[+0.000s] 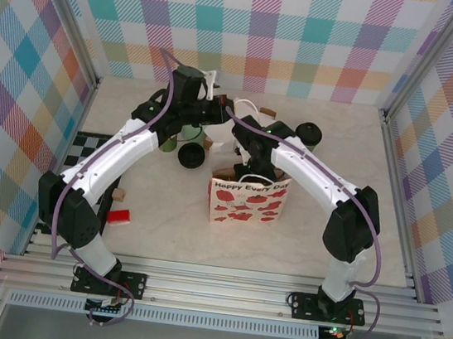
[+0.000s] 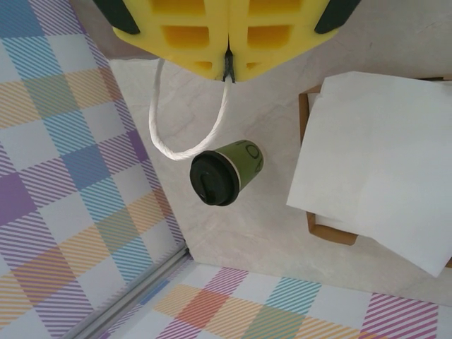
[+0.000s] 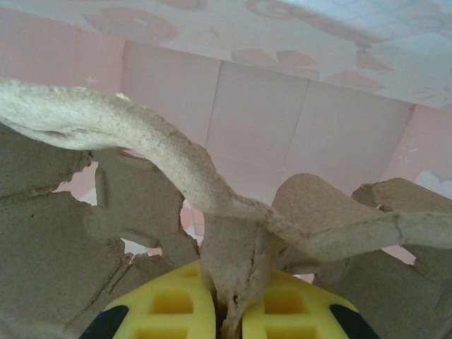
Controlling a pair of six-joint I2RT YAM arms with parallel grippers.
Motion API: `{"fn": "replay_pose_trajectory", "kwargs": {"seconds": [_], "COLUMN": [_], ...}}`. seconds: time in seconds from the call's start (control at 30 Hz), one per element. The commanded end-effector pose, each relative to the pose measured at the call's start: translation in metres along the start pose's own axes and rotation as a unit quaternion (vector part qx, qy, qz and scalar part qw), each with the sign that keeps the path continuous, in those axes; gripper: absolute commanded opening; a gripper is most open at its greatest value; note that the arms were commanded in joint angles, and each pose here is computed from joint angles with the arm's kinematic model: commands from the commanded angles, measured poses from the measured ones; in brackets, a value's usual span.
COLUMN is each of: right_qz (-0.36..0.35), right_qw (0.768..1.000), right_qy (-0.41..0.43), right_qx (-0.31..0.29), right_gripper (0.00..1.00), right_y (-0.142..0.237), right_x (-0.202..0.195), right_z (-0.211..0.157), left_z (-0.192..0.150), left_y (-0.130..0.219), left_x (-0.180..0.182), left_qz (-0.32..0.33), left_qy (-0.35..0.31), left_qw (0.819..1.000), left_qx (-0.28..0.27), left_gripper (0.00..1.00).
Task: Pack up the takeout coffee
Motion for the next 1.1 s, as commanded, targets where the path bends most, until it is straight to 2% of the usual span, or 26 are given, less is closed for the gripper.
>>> {"fn": "replay_pose_trajectory", "kwargs": {"seconds": [0.0, 0.1, 0.3, 0.57, 0.83, 0.93, 1.07], "right_qz": [-0.023, -0.030, -0.036, -0.037, -0.056, -0.060, -0.068], "right_qw": [0.999, 0.999, 0.999, 0.999, 0.997, 0.997, 0.997], "right_qy": [0.016, 0.021, 0.018, -0.001, -0.005, -0.007, -0.004], "right_qx": [0.017, 0.020, 0.020, 0.018, 0.047, 0.043, 0.037], "right_gripper": [0.00, 0.00, 0.00, 0.00, 0.02, 0.06, 0.19], "right_y": [-0.014, -0.018, -0.028, -0.056, -0.086, -0.092, -0.094], "right_x": [-0.005, -0.006, -0.007, -0.008, -0.016, -0.019, -0.021], "right_z": [-0.007, -0.009, -0.012, -0.010, -0.017, -0.018, -0.018], "left_z": [0.017, 0.022, 0.026, 0.008, 0.014, 0.016, 0.020], "left_y": [0.009, 0.009, 0.012, 0.013, 0.020, 0.023, 0.027], "left_x": [0.000, 0.000, -0.019, 0.000, 0.001, 0.001, -0.003], "left_qz": [0.013, 0.013, -0.052, -0.008, -0.018, -0.015, -0.026], "left_qy": [-0.020, -0.032, -0.057, -0.034, -0.026, -0.030, -0.046], "left_qw": [1.000, 0.999, 0.996, 0.999, 0.999, 0.999, 0.998], "left_qx": [-0.020, -0.027, -0.051, -0.026, -0.035, -0.038, -0.038], "left_gripper": [0.00, 0.00, 0.00, 0.00, 0.00, 0.00, 0.00]}}
Point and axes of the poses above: each hand's point on the last joint's axis, 136 mm out from that joint toward the fingers, its own y axis back along the fingers, its own x axis along the line the jaws close on, z = x × y, the point moved 2 cm from there along y, back along the fingers, and after that the axes turned 12 degrees about -y, right-handed, at the moved point
